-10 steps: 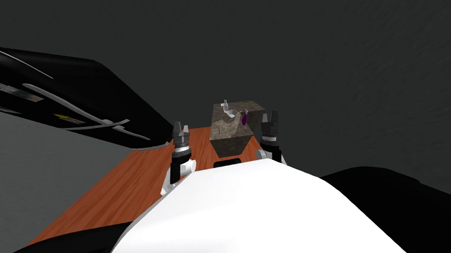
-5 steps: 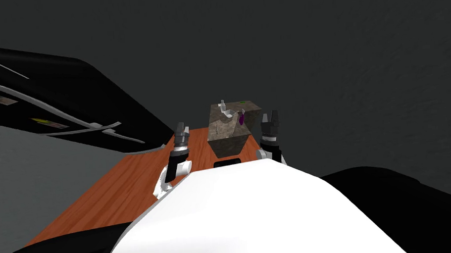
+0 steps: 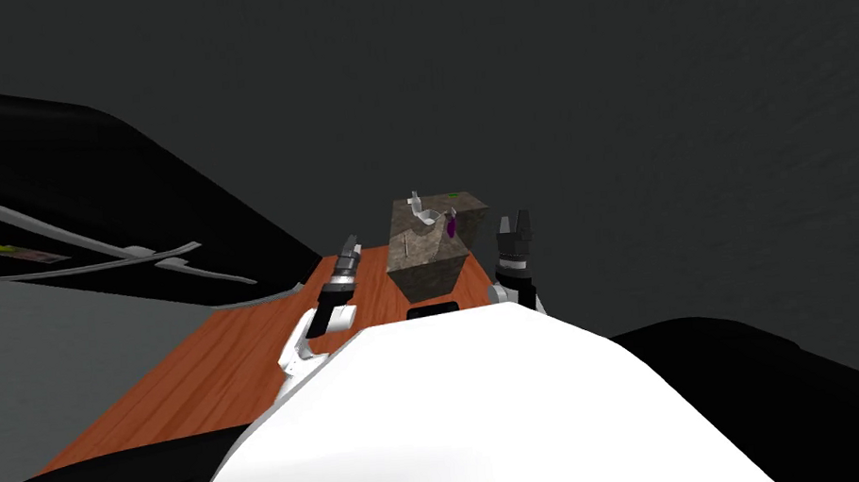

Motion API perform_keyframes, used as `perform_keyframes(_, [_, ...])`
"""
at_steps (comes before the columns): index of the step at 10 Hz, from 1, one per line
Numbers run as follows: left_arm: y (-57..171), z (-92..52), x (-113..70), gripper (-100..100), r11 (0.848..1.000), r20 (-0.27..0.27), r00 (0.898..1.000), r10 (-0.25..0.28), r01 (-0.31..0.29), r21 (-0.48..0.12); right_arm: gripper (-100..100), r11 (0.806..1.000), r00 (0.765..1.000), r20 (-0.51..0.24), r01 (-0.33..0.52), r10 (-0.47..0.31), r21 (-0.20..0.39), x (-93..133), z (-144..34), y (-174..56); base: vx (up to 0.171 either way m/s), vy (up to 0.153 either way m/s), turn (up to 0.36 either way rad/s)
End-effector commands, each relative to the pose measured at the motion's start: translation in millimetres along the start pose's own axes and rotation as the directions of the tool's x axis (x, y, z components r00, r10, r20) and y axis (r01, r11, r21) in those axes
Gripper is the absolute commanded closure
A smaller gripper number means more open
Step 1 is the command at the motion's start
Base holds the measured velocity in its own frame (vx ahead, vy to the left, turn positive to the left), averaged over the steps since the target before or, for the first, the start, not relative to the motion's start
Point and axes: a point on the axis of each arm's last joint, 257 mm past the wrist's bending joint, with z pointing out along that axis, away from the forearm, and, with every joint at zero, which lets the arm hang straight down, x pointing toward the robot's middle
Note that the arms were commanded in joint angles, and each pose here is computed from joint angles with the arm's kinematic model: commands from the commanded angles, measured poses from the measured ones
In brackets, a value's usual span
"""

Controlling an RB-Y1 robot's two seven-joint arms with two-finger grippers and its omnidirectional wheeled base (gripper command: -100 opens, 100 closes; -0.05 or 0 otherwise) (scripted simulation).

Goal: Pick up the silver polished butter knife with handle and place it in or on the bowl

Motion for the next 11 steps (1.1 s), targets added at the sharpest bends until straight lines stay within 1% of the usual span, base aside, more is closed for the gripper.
perform_keyframes(1, [21.4, -1.4, 0.9, -100, 0.998, -0.039, 0.999, 0.03, -0.033, -0.062, 0, 1.0, 1.0, 0.0, 0.0, 0.0, 0.0, 0.0, 0.0, 0.0, 0.011, -0.076, -0.214])
perform_keyframes(2, [21.3, -1.2, 0.9, -100, 0.997, -0.046, 0.998, 0.037, -0.04, -0.061, 0, 1.0, 1.0, 0.0, 0.0, 0.0, 0.0, 0.0, 0.0, 0.0, 0.003, -0.046, -0.056])
perform_keyframes(4, [52.2, -3.3, -0.2, -100, 0.986, -0.097, 0.992, 0.076, -0.089, -0.139, 0, 1.0, 1.0, 0.0, 0.0, 0.0, 0.0, 0.0, 0.0, 0.0, 0.003, -0.058, -0.148])
perform_keyframes(5, [52.0, -3.1, -0.5, -100, 0.986, -0.102, 0.991, 0.081, -0.095, -0.138, 0, 1.0, 1.0, 0.0, 0.0, 0.0, 0.0, 0.0, 0.0, 0.0, 0.01, -0.055, -0.061])
perform_keyframes(7, [87.2, -9.2, -2.6, -100, 0.963, -0.154, 0.981, 0.116, -0.149, -0.225, 0, 1.0, 1.0, 0.0, 0.0, 0.0, 0.0, 0.0, 0.0, 0.0, 0.011, -0.069, -0.176])
perform_keyframes(8, [87.0, -8.9, -3.6, -100, 0.962, -0.164, 0.978, 0.125, -0.161, -0.223, 0, 1.0, 1.0, 0.0, 0.0, 0.0, 0.0, 0.0, 0.0, 0.0, 0.015, -0.055, -0.066])
perform_keyframes(9, [105.9, -13.7, -5.7, -100, 0.944, -0.194, 0.97, 0.144, -0.194, -0.267, 0, 1.0, 1.0, 0.0, 0.0, 0.0, 0.0, 0.0, 0.0, 0.0, 0.021, -0.071, -0.114])
perform_keyframes(10, [105.9, -13.6, -6.1, -100, 0.943, -0.197, 0.969, 0.147, -0.198, -0.266, 0, 1.0, 1.0, 0.0, 0.0, 0.0, 0.0, 0.0, 0.0, 0.0, 0.018, -0.055, -0.066])
perform_keyframes(11, [125.5, -19.7, -9.0, -100, 0.922, -0.227, 0.96, 0.165, -0.231, -0.311, 0, 1.0, 1.0, 0.0, 0.0, 0.0, 0.0, 0.0, 0.0, 0.0, 0.023, -0.056, -0.149])
